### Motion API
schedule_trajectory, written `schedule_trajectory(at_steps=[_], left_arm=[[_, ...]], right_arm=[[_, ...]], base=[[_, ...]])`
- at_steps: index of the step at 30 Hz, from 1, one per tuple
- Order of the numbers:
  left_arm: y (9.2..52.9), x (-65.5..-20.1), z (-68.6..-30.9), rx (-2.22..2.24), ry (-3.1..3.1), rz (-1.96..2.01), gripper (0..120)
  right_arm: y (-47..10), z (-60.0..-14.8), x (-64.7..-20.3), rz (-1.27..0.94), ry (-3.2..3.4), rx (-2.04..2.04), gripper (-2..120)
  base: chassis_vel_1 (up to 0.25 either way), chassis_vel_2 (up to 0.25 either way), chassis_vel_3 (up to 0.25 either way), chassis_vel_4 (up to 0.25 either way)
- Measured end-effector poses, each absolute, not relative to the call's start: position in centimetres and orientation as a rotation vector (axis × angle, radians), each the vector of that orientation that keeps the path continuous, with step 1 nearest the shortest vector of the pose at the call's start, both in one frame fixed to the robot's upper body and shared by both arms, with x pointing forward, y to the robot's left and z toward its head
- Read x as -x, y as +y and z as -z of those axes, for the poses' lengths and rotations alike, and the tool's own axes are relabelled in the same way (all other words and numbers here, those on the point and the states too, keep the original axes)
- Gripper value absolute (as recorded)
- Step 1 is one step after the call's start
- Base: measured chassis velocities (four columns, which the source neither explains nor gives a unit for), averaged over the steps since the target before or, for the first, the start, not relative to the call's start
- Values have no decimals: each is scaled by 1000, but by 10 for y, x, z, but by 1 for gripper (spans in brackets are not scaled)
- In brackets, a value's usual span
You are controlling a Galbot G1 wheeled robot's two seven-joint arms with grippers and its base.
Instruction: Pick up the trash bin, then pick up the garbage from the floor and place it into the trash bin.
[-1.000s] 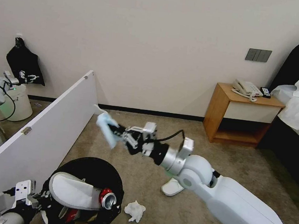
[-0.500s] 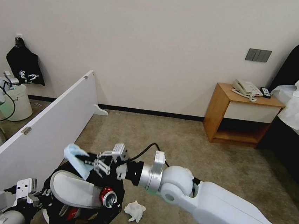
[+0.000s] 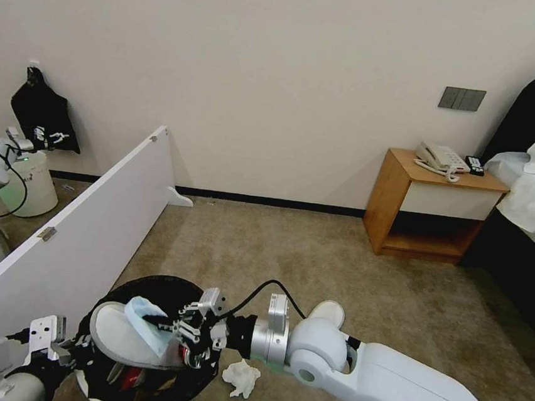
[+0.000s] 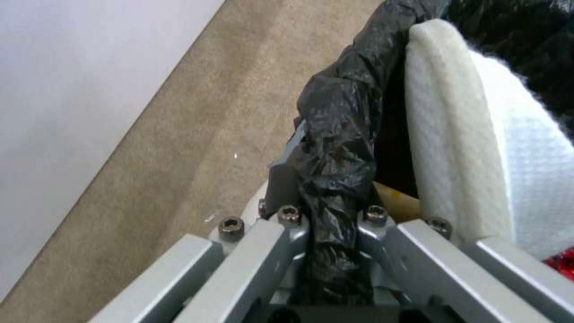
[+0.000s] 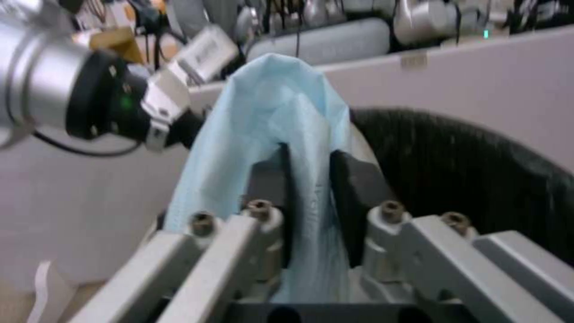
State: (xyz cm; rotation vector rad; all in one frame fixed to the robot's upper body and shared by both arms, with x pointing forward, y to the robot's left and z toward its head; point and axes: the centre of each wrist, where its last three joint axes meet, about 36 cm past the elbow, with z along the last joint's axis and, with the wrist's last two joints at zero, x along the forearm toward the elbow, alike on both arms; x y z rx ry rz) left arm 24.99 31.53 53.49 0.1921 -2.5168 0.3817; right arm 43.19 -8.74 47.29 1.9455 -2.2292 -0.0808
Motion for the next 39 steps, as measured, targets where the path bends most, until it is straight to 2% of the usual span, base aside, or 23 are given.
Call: schedule_trajectory(at_steps=[2, 3, 5, 6, 9, 10, 12, 13, 15, 16, 19, 31, 39], left_arm=[[315, -250, -535, -191, -2516, -382, 2], [315, -250, -535, -191, -2516, -382, 2], [314, -250, -535, -186, -2515, -383, 2], [314, -250, -535, -186, -2515, -383, 2], [313, -250, -534, -184, -2512, -384, 2], [313, -250, -534, -184, -2512, -384, 2], [313, -249, -534, -184, -2510, -384, 2], [313, -249, -534, -184, -2510, -384, 2], [313, -249, -534, -184, -2510, -384, 2], [313, -249, -534, -184, -2510, -384, 2], [313, -249, -533, -185, -2506, -383, 2], [317, -249, -533, -205, -2502, -379, 2], [326, -248, -530, -268, -2498, -385, 2]], right_arm=[[-88, -476, -432, 69, -2230, -1932, 35], [-88, -476, -432, 69, -2230, -1932, 35], [-87, -477, -433, 64, -2232, -1923, 45], [-87, -477, -433, 64, -2232, -1923, 45], [-88, -478, -433, 70, -2236, -1917, 59], [-88, -478, -433, 70, -2236, -1917, 59], [-89, -478, -433, 69, -2237, -1914, 71], [-89, -478, -433, 69, -2237, -1914, 71], [-89, -478, -433, 70, -2241, -1913, 81], [-89, -478, -433, 70, -2241, -1913, 81], [-90, -480, -434, 86, -2245, -1925, 96], [-106, -489, -429, 180, -2292, -1949, 100], [-145, -489, -451, 301, -2559, -1733, 100]], base=[[0, 0, 0, 0], [0, 0, 0, 0], [0, 0, 0, 0], [0, 0, 0, 0], [0, 0, 0, 0], [0, 0, 0, 0], [0, 0, 0, 0], [0, 0, 0, 0], [0, 0, 0, 0], [0, 0, 0, 0], [0, 0, 0, 0], [0, 0, 0, 0], [0, 0, 0, 0]])
